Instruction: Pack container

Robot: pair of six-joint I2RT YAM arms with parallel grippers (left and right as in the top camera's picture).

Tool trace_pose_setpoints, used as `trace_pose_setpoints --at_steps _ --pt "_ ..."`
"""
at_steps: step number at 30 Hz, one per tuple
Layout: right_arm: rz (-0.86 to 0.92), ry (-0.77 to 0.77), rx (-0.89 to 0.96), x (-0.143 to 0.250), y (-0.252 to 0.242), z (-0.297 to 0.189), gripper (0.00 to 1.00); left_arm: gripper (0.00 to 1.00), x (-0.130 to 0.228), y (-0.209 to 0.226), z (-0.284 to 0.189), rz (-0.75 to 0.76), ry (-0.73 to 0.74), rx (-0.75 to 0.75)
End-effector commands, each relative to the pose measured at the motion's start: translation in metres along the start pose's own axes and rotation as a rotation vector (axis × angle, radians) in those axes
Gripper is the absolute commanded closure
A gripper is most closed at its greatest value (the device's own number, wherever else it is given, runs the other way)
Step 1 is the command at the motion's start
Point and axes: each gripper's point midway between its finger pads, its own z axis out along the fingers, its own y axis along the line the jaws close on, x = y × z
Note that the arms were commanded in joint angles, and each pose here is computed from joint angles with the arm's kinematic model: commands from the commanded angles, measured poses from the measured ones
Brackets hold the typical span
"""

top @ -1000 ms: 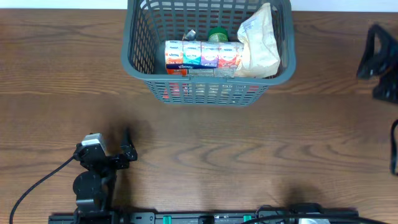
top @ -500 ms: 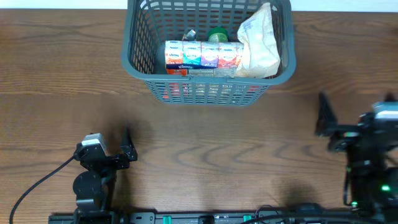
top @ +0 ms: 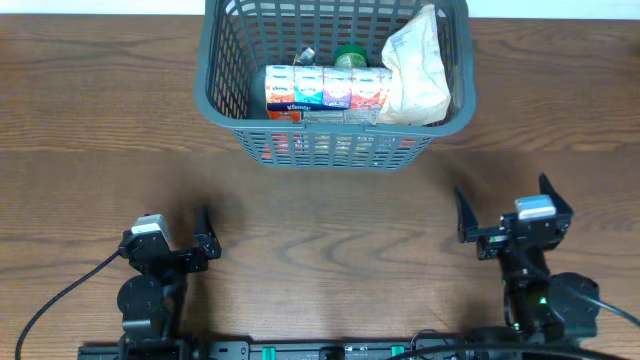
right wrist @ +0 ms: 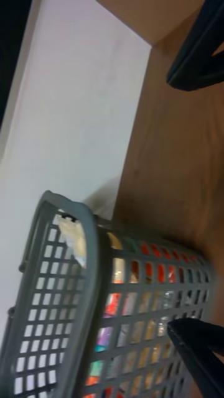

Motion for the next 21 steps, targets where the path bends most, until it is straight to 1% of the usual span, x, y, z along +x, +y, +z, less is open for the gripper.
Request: trace_pose_setpoints --at_steps 1,4,8,21 --pt "-0.011 -0.02 -0.023 0.013 0.007 0.001 0.01 0.01 0.014 0.003 0.001 0.003 0.042 -0.01" --pt "0.028 -0.024 -0.008 0.024 0.007 0.002 0.01 0.01 0.014 0.003 0.001 0.003 0.042 -0.01" --pt "0.124 0.012 0.045 0.043 0.0 0.005 0.01 0.01 0.014 0.003 0.001 0.003 0.042 -0.01" --pt "0.174 0.052 0.04 0.075 0.006 0.011 0.01 0.01 0.014 0.003 0.001 0.003 0.042 -0.01"
